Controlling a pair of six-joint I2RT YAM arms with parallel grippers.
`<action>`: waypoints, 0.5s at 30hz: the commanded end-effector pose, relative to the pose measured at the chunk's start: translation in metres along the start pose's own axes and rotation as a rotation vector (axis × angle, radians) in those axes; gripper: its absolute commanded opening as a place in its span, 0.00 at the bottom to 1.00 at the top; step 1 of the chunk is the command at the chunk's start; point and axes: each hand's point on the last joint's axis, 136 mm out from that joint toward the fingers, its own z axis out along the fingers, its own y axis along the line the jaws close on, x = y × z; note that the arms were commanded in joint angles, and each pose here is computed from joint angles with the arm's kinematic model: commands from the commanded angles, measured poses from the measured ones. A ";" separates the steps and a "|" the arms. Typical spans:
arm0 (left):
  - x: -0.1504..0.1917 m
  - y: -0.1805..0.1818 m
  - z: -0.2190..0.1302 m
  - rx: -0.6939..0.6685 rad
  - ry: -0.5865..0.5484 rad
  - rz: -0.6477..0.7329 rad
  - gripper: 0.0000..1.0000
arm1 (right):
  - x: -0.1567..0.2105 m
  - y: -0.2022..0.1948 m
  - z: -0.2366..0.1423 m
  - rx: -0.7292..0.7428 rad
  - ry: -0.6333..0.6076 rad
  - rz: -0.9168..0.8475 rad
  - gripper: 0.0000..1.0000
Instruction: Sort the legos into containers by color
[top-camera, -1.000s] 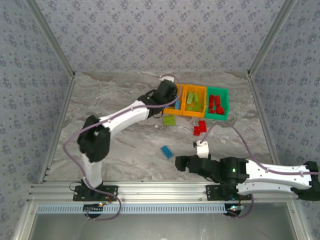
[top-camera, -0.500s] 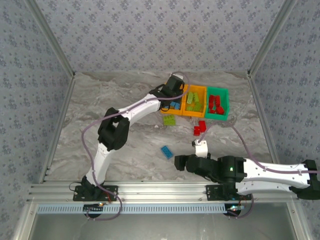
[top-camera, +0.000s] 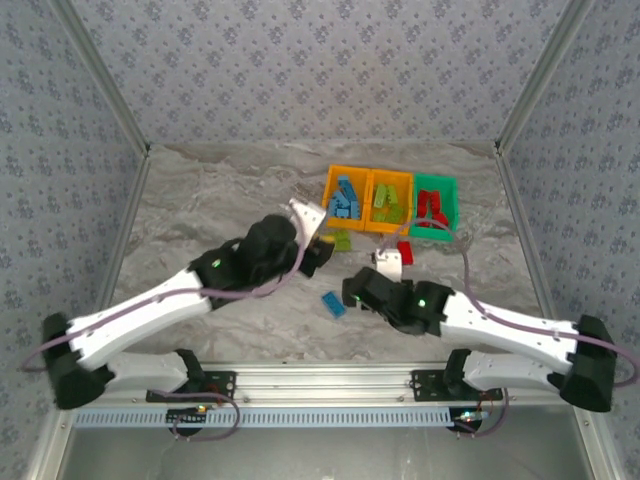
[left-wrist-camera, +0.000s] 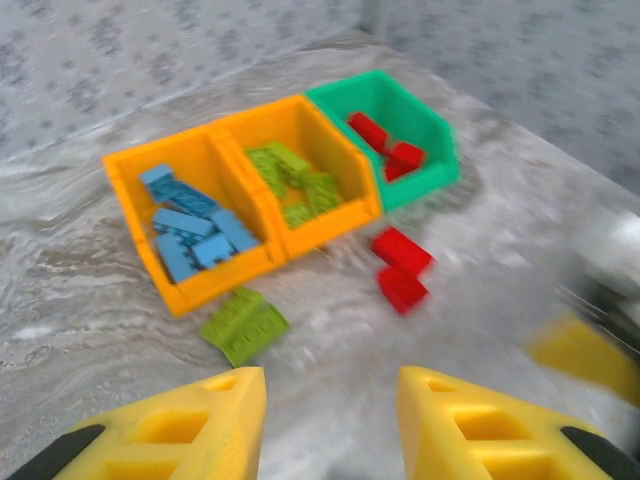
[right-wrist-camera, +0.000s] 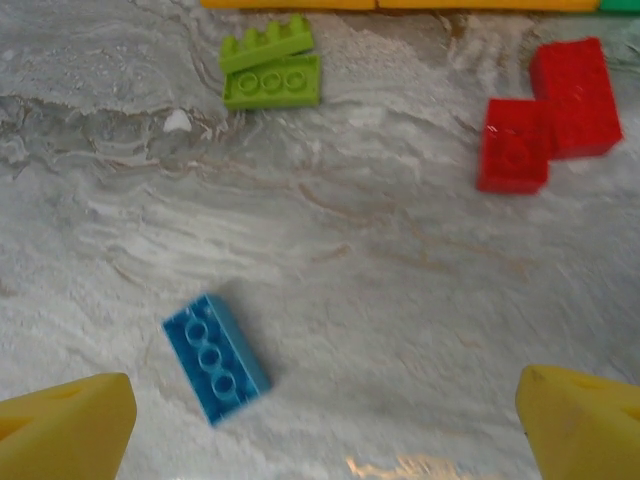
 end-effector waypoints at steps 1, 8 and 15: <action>0.044 0.000 -0.044 0.006 0.107 0.172 0.41 | -0.026 0.030 0.023 -0.055 -0.003 -0.038 1.00; 0.098 0.003 -0.084 0.110 0.134 0.336 0.57 | -0.058 0.033 0.104 0.057 0.016 -0.055 1.00; 0.122 -0.030 -0.102 0.369 0.155 0.472 0.86 | -0.064 0.042 0.171 0.086 0.079 -0.036 0.99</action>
